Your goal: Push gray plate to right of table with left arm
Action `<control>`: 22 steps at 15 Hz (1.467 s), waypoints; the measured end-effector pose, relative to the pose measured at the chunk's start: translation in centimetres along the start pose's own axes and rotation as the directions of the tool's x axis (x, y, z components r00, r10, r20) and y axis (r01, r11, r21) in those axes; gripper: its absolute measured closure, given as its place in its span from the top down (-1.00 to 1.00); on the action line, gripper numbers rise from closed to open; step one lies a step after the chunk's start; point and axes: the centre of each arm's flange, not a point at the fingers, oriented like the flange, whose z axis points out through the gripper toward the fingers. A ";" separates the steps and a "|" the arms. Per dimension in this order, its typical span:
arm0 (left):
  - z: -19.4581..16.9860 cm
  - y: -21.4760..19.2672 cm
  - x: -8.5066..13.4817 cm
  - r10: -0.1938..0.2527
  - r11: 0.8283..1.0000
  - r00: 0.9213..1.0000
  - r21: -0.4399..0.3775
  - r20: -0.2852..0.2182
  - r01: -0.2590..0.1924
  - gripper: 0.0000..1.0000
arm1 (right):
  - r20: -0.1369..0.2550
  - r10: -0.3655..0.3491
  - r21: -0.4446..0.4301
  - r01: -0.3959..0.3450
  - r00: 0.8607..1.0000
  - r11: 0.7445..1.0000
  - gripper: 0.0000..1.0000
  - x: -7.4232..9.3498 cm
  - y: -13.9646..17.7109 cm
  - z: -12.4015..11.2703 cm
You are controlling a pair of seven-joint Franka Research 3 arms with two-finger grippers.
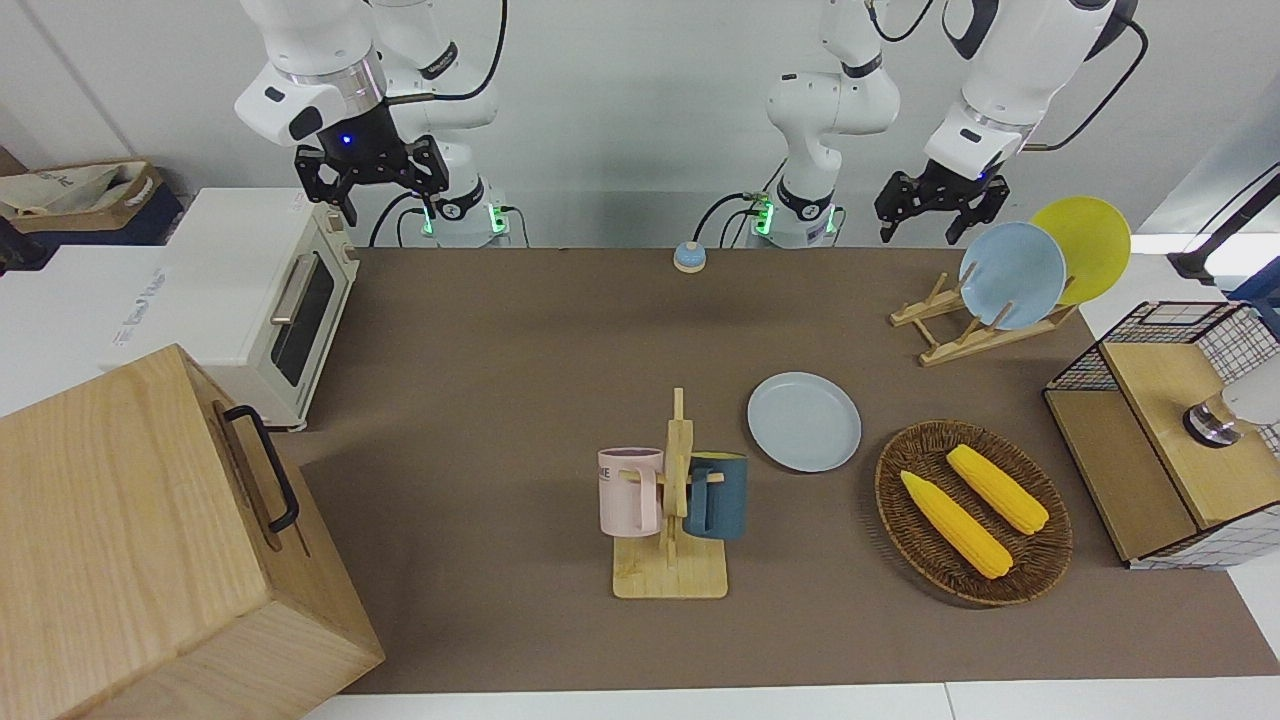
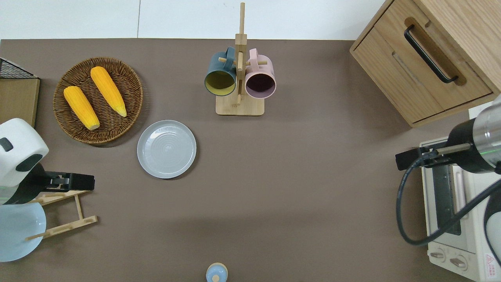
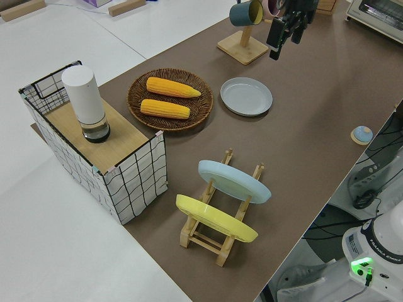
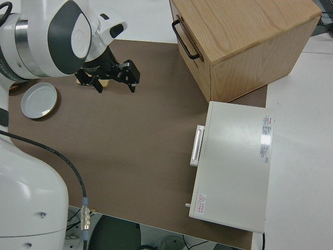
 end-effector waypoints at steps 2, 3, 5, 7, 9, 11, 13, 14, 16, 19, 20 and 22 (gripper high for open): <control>0.0 0.0 0.0 -0.007 1.000 1.000 0.000 0.003 0.007 1.00 | 0.000 0.000 0.000 0.000 1.000 1.000 0.97 0.0 0.0 0.0; 0.0 0.0 0.0 -0.007 1.000 1.000 0.000 0.004 0.007 1.00 | 0.000 0.000 0.000 0.000 1.000 1.000 0.97 0.0 0.0 0.0; 0.1 -0.1 -0.1 -0.008 1.000 1.000 0.000 0.006 0.008 1.00 | 0.000 0.000 0.000 0.000 1.000 1.000 0.97 0.0 0.0 0.0; 0.1 -0.1 -0.1 -0.009 1.000 1.000 0.000 0.011 0.009 1.00 | 0.000 0.000 0.000 0.000 1.000 1.000 0.97 0.0 0.0 0.0; 0.2 -0.1 -0.2 -0.010 1.000 1.000 0.000 0.019 0.010 1.00 | 0.000 0.000 0.000 0.000 1.000 1.000 0.97 0.0 0.0 0.0; 0.2 -0.1 -0.3 -0.010 1.000 1.000 0.000 0.026 0.010 1.00 | 0.000 0.000 0.000 0.000 1.000 1.000 0.97 0.0 0.0 0.0; 0.3 -0.1 -0.3 -0.011 1.000 0.999 0.000 0.033 0.011 1.00 | 0.000 0.000 0.000 0.000 1.000 1.000 0.97 0.0 0.0 0.0; 0.3 -0.1 -0.4 -0.012 1.000 0.999 0.000 0.034 0.012 1.00 | 0.000 0.000 0.000 0.000 1.000 1.000 0.97 0.0 0.0 0.0; 0.3 -0.2 -0.4 -0.014 1.000 0.999 0.000 0.034 0.014 1.00 | 0.000 0.000 0.000 0.000 1.000 1.000 0.97 0.0 0.0 0.0; 0.4 -0.5 -0.4 -0.022 1.000 0.999 -0.001 0.035 0.022 1.00 | 0.000 0.000 0.000 0.000 1.000 1.000 0.97 0.0 0.0 0.0; 0.4 -0.5 -0.4 -0.031 1.000 0.999 -0.001 0.036 0.031 1.00 | 0.000 0.000 0.000 0.000 1.000 1.000 0.97 0.0 0.0 0.0; 0.5 -0.6 -0.4 -0.066 0.998 0.997 0.000 0.038 0.066 0.99 | 0.000 0.000 0.000 0.000 1.000 1.000 0.97 0.0 0.0 0.0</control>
